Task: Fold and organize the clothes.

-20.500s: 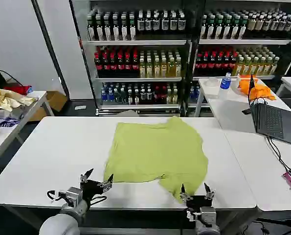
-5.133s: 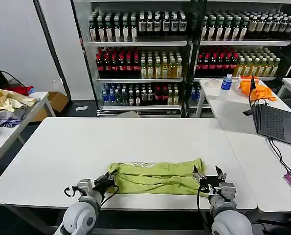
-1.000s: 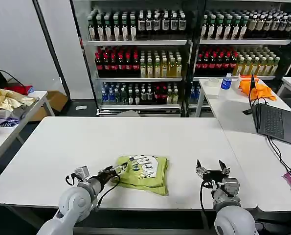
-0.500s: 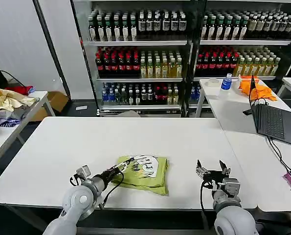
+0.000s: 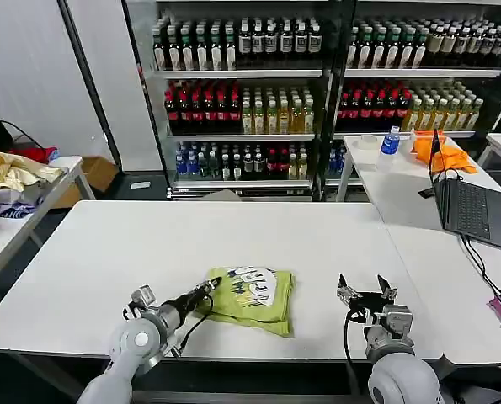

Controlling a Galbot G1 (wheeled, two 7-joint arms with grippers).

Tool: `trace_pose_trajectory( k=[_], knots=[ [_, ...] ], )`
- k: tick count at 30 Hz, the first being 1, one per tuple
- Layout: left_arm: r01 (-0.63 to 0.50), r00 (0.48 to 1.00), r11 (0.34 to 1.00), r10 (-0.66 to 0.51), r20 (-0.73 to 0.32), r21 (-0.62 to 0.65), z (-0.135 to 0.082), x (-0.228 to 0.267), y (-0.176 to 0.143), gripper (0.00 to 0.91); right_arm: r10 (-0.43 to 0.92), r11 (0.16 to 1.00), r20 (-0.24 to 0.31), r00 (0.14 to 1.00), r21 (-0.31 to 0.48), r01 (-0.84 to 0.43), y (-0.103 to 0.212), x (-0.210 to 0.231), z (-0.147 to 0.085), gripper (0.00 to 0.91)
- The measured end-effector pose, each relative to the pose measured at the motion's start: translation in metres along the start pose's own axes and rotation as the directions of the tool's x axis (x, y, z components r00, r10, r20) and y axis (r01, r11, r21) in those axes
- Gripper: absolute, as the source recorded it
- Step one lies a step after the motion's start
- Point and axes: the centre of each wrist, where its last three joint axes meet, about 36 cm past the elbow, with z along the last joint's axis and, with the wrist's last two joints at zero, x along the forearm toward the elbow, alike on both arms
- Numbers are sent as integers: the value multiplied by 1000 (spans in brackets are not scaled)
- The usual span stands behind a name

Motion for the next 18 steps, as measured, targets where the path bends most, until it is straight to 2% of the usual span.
trace_pose_trajectory(
  k=[11, 18],
  knots=[
    [-34, 999, 996, 33, 12, 81, -1, 5, 3, 30, 4, 1000, 2, 1000, 3, -4, -2, 2, -2, 907],
    [-31, 996, 996, 23, 90, 88, -30, 27, 7, 20, 6, 1000, 7, 1000, 1, -6, -4, 2, -4, 907]
  ],
)
